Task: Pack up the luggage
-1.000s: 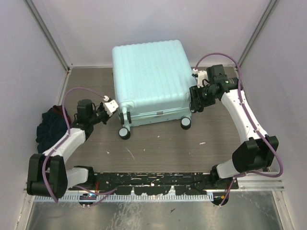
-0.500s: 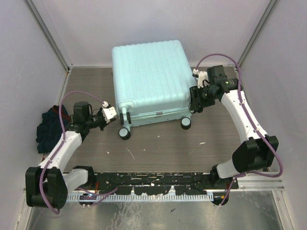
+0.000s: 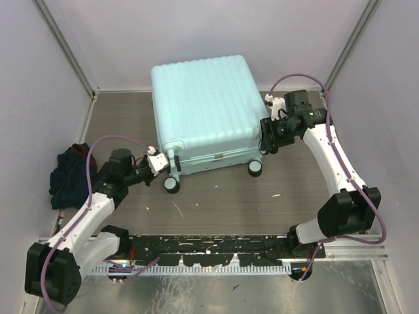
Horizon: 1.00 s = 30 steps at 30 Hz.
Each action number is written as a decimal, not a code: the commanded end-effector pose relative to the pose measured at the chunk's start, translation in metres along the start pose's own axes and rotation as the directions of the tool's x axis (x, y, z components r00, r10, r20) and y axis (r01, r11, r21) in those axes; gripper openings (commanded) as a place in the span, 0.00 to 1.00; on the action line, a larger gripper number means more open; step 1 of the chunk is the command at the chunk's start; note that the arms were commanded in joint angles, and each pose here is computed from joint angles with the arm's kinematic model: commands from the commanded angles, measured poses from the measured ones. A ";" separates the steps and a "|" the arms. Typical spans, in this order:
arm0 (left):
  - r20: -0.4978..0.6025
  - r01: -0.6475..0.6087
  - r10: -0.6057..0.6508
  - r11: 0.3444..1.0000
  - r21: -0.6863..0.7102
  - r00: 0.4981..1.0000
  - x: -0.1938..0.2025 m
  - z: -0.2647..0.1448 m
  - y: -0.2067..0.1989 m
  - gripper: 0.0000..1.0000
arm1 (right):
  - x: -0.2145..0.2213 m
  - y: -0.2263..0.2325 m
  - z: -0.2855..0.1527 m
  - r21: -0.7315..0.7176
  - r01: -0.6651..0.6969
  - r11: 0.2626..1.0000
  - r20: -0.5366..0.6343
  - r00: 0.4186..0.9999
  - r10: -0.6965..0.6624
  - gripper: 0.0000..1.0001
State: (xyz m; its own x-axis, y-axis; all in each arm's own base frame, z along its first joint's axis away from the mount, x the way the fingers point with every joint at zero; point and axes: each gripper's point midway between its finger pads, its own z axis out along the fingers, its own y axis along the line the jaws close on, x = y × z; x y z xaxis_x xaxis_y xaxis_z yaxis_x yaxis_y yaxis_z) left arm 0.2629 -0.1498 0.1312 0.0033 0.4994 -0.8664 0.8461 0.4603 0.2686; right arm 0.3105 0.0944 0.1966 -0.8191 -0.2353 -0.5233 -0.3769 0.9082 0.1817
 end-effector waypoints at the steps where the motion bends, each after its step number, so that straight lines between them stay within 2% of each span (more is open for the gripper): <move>1: 0.098 -0.010 -0.002 0.992 0.129 0.995 -0.021 0.009 -0.049 0.00 | 0.002 0.018 -0.007 -0.070 0.014 0.997 0.022 1.000 -0.012 0.01; 7: 0.151 -0.151 0.141 0.987 0.061 0.978 -0.028 0.023 -0.062 0.00 | 0.004 0.017 -0.006 -0.064 0.012 0.998 0.018 1.000 -0.011 0.01; 17: 0.113 -0.276 0.277 0.961 -0.019 0.954 -0.029 0.065 -0.071 0.00 | 0.009 0.019 -0.004 -0.074 0.006 0.997 0.010 1.000 -0.005 0.01; 22: 0.123 -0.328 0.338 0.940 -0.092 0.933 -0.045 0.080 -0.075 0.00 | 0.011 0.019 -0.004 -0.074 0.002 0.997 0.008 1.000 -0.002 0.01; 25: 0.140 -0.278 0.290 0.955 -0.101 0.947 -0.060 0.081 -0.080 0.00 | 0.010 0.019 -0.005 -0.072 0.001 0.997 0.013 1.000 0.000 0.01; 27: 0.153 -0.131 0.143 0.988 -0.086 0.978 -0.077 0.081 -0.082 0.00 | 0.011 0.019 -0.006 -0.071 -0.001 0.997 0.015 1.000 0.002 0.01; 30: 0.153 0.031 -0.019 0.997 -0.075 0.988 -0.095 0.085 -0.094 0.00 | 0.013 0.019 -0.004 -0.076 -0.009 0.997 0.008 1.000 0.010 0.01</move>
State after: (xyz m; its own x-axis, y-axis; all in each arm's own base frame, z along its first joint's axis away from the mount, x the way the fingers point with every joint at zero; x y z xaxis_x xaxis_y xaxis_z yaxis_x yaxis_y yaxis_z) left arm 0.2708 -0.2207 0.1245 0.1247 0.6148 -0.7787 0.6147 0.5682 0.5471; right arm 0.3351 0.0522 0.1953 -0.7818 -0.2313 -0.5790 -0.2887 0.9574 0.0074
